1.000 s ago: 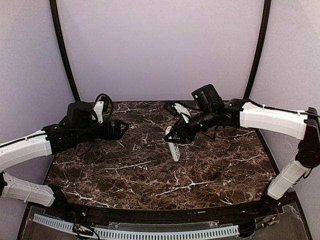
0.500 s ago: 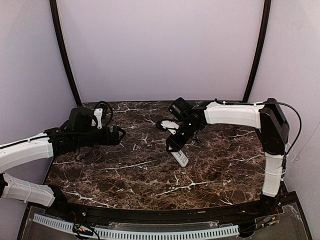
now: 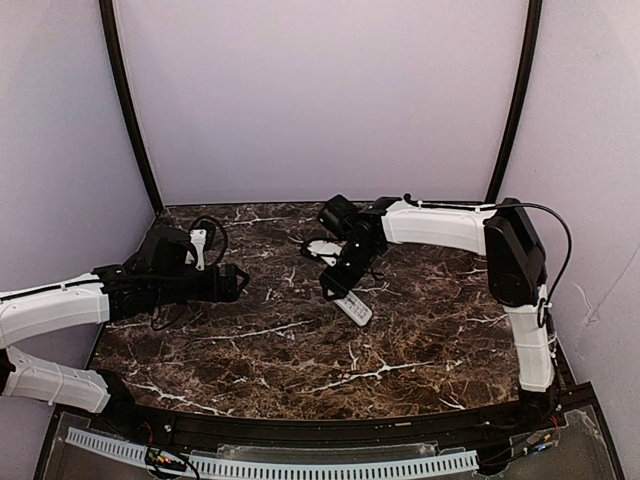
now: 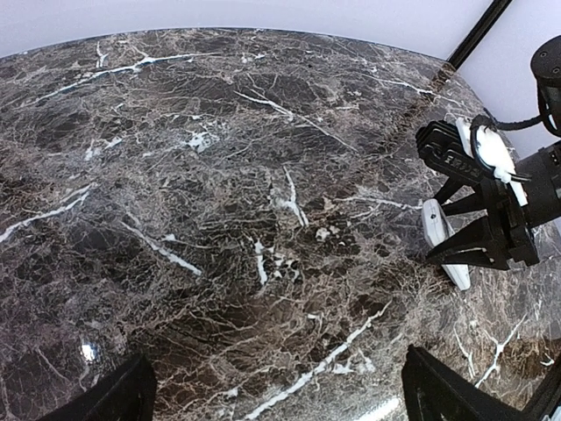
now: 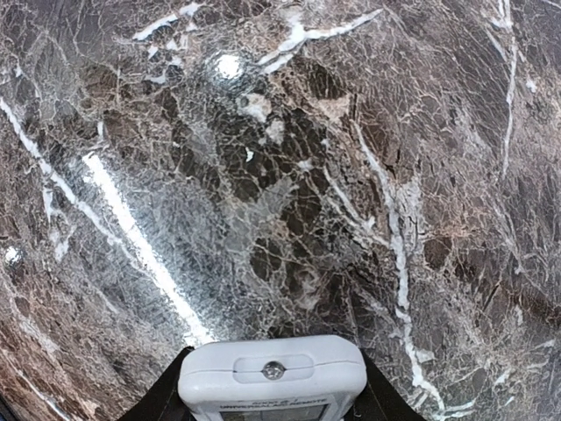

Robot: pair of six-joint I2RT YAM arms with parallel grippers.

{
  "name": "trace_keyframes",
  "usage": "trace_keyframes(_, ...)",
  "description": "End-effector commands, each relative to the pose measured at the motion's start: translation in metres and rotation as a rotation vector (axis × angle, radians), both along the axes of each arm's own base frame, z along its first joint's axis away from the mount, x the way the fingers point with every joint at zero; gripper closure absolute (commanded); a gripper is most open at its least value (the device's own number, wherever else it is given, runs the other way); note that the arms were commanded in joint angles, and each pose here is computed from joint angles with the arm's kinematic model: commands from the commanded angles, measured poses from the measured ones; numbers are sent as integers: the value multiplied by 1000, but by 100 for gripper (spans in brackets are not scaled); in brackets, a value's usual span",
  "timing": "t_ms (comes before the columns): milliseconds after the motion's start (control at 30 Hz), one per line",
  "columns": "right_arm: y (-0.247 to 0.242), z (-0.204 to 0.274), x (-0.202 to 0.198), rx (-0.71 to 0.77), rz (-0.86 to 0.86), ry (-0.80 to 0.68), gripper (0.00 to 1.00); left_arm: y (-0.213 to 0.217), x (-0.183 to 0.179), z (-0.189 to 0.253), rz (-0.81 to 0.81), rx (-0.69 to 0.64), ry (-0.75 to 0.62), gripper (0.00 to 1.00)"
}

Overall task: Load the batteries into the remote control
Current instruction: Place the remote control at the center of the board.

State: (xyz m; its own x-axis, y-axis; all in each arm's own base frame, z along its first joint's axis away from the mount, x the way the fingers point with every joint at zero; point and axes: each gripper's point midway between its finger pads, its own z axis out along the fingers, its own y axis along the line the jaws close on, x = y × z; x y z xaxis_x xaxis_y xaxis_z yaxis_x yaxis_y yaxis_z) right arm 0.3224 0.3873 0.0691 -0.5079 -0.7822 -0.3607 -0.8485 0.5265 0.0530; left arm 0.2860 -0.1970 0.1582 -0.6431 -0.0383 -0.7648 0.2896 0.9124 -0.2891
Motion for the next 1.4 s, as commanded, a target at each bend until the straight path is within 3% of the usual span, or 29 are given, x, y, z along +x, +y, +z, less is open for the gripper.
trace_keyframes(0, 6, -26, 2, -38, 13, 19, 69, 8, -1, -3, 15, 25, -11, 1)
trace_keyframes(633, 17, -66, 16, -83, -9, 42, 53, 8, -2, -8, -3, 29, -19, 2)
trace_keyframes(967, 21, -72, 18, -78, -7, 52, 42, 10, -2, -7, 2, 34, -24, 2)
trace_keyframes(1033, 22, -72, 16, -75, -5, 59, 35, 10, -2, -7, 2, 36, -24, 1)
trace_keyframes(1200, 28, -50, 14, -20, -1, 60, 24, 9, -2, -7, -1, 37, -25, 2)
trace_keyframes(1367, 31, -2, 19, 110, -19, 38, 20, 6, -2, -6, -14, 31, -25, 1)
